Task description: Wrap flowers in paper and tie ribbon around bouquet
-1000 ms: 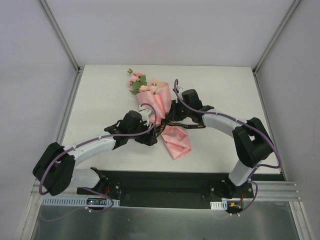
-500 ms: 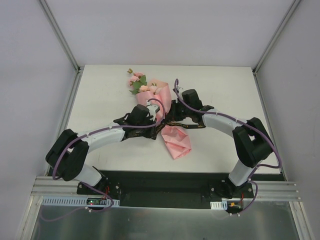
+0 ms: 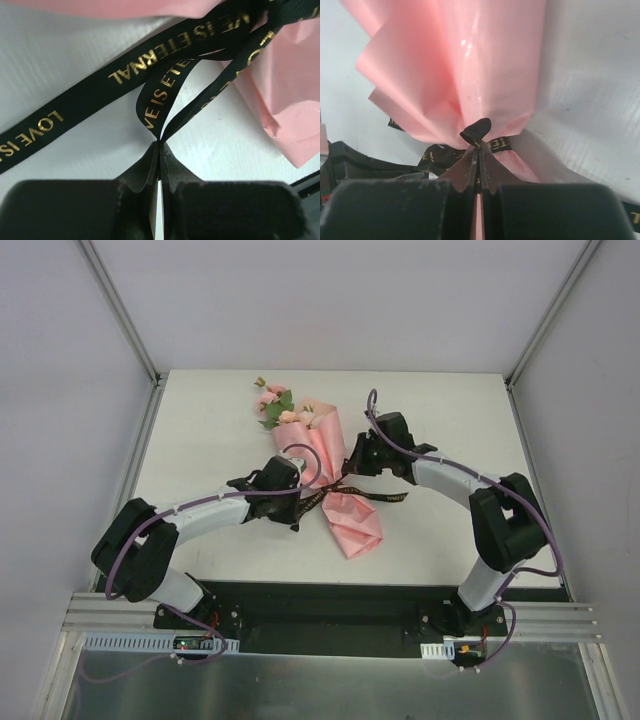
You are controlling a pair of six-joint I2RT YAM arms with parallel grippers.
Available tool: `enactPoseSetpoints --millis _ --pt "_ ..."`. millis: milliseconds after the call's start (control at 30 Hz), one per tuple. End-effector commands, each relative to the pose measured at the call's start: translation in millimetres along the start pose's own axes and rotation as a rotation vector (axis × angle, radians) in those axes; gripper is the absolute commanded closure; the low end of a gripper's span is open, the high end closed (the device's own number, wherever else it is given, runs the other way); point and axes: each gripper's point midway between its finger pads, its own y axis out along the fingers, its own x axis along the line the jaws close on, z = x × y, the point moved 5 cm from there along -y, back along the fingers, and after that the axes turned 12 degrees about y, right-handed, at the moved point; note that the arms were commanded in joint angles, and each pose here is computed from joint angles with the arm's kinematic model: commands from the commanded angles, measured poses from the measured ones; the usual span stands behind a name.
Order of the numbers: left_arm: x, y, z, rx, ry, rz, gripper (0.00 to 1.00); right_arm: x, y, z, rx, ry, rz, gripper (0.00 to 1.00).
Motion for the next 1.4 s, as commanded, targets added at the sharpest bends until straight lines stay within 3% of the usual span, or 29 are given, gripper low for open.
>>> enactPoseSetpoints --millis 0,200,433,1000,1133,1267,1333,1367 --pt "9.4 -2.7 18.9 0.088 -0.089 -0.097 1.00 -17.0 -0.9 -15.1 -0.047 0.121 0.093 1.00" --pt "13.6 4.0 31.9 0.192 -0.180 -0.156 1.00 -52.2 -2.3 -22.0 -0.097 0.187 0.190 1.00" --pt "31.2 8.3 51.8 0.272 -0.315 -0.216 1.00 -80.2 13.8 -25.9 -0.120 0.275 0.170 1.00" --pt "61.2 -5.2 69.2 0.278 -0.411 -0.255 1.00 -137.9 26.6 -48.6 -0.204 0.448 0.182 1.00" --pt "67.1 -5.7 61.3 0.263 -0.405 -0.269 1.00 -137.5 25.0 -57.0 -0.218 0.401 0.167 1.00" --pt "61.7 -17.1 31.3 0.199 -0.395 -0.216 1.00 -103.6 9.5 -73.0 -0.184 0.255 0.045 0.99" --pt "55.2 -26.5 13.8 0.143 -0.383 -0.164 0.95 -96.3 -3.5 -68.1 -0.142 0.230 0.073 0.82" --pt "48.5 -36.6 3.8 0.098 -0.374 -0.119 0.77 -84.0 -18.2 -72.4 -0.158 0.163 0.053 0.63"
